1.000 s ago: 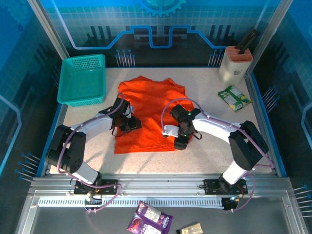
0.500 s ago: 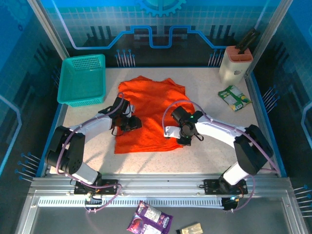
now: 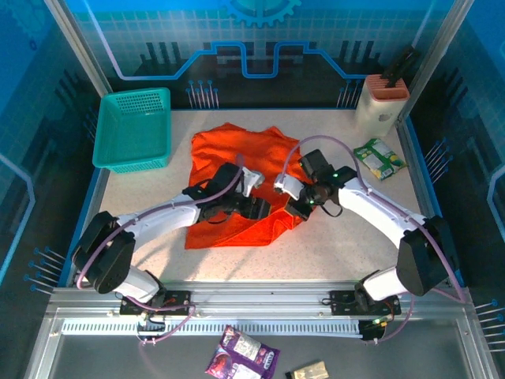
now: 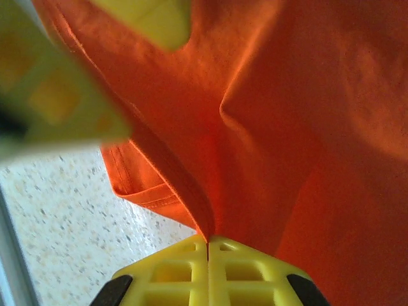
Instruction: Fold the inside-out t-shirt
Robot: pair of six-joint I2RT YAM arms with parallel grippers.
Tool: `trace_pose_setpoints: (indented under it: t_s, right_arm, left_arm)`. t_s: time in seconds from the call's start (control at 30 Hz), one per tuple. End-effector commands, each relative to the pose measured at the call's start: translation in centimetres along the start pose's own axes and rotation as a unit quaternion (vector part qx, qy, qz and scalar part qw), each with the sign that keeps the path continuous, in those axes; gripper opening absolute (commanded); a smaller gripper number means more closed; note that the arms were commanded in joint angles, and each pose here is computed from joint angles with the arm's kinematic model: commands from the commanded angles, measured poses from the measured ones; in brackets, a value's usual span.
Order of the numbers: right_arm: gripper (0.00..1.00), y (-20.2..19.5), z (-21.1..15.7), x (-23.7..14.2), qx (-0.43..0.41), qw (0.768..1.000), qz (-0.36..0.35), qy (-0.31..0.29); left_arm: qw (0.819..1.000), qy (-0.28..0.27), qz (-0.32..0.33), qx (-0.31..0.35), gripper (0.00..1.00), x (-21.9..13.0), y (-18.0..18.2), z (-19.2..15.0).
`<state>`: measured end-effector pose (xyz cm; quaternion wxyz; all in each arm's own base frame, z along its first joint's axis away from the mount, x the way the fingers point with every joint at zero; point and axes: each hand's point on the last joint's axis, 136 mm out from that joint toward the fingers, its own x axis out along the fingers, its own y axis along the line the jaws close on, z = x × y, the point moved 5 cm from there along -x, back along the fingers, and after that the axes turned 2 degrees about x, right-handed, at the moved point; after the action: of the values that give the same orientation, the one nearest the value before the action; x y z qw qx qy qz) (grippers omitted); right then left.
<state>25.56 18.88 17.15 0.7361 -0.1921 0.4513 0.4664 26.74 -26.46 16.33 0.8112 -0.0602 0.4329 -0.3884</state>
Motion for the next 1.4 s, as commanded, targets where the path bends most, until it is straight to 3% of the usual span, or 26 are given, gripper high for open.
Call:
trace_pose_setpoints:
  t_s: [0.0,0.37,0.47,0.6,0.77,0.97,1.0,1.1,1.17,1.23,1.37]
  right_arm:
    - [0.0,0.2,1.3,-0.9,0.062,0.996,0.043,-0.042]
    - [0.0,-1.0,1.5,-3.6,0.095,0.991,0.029,-0.086]
    - [0.0,-2.2,1.1,-4.3,0.106,0.991,-0.004,-0.085]
    - [0.0,-5.1,0.4,-5.8,0.135,0.984,-0.079,-0.08]
    - [0.0,-8.9,0.4,-7.6,0.171,0.97,-0.149,-0.09]
    - [0.0,-11.2,1.3,-9.2,0.203,0.954,-0.191,-0.113]
    - [0.03,-11.5,1.3,-9.3,0.217,0.949,-0.199,-0.114]
    - [0.31,-10.8,0.9,-9.7,0.275,0.933,-0.193,-0.127]
    - [0.43,-9.4,0.5,-9.8,0.316,0.921,-0.179,-0.141]
    - [0.47,-7.0,0.0,-9.7,0.344,0.911,-0.168,-0.156]
    - [0.44,-1.8,-0.2,-8.2,0.368,0.907,-0.095,-0.182]
  left_arm:
    - [0.998,-0.029,0.011,0.059,0.63,0.9,-0.1,0.4]
    - [0.989,0.049,0.049,0.132,0.65,4.3,0.6,-2.2]
    - [0.984,0.058,0.089,0.146,0.52,3.7,1.5,-2.4]
    - [0.977,0.06,0.125,0.164,0.23,2.5,2.3,-2.4]
    - [0.981,0.048,0.099,0.161,0.02,1.9,1.7,-0.7]
    - [0.988,0.014,0.047,0.148,0.0,1.4,-0.8,3.8]
    - [0.989,0.008,0.039,0.143,0.0,1.2,-1.3,4.6]
    - [0.993,-0.001,0.031,0.118,0.0,0.5,-2.2,7.1]
    - [0.994,0.0,0.033,0.105,0.0,0.2,-2.6,8.5]
    - [0.995,-0.005,0.033,0.095,0.0,-0.3,-3.2,9.8]
    - [0.997,-0.01,0.023,0.076,0.0,-1.0,-3.9,11.3]
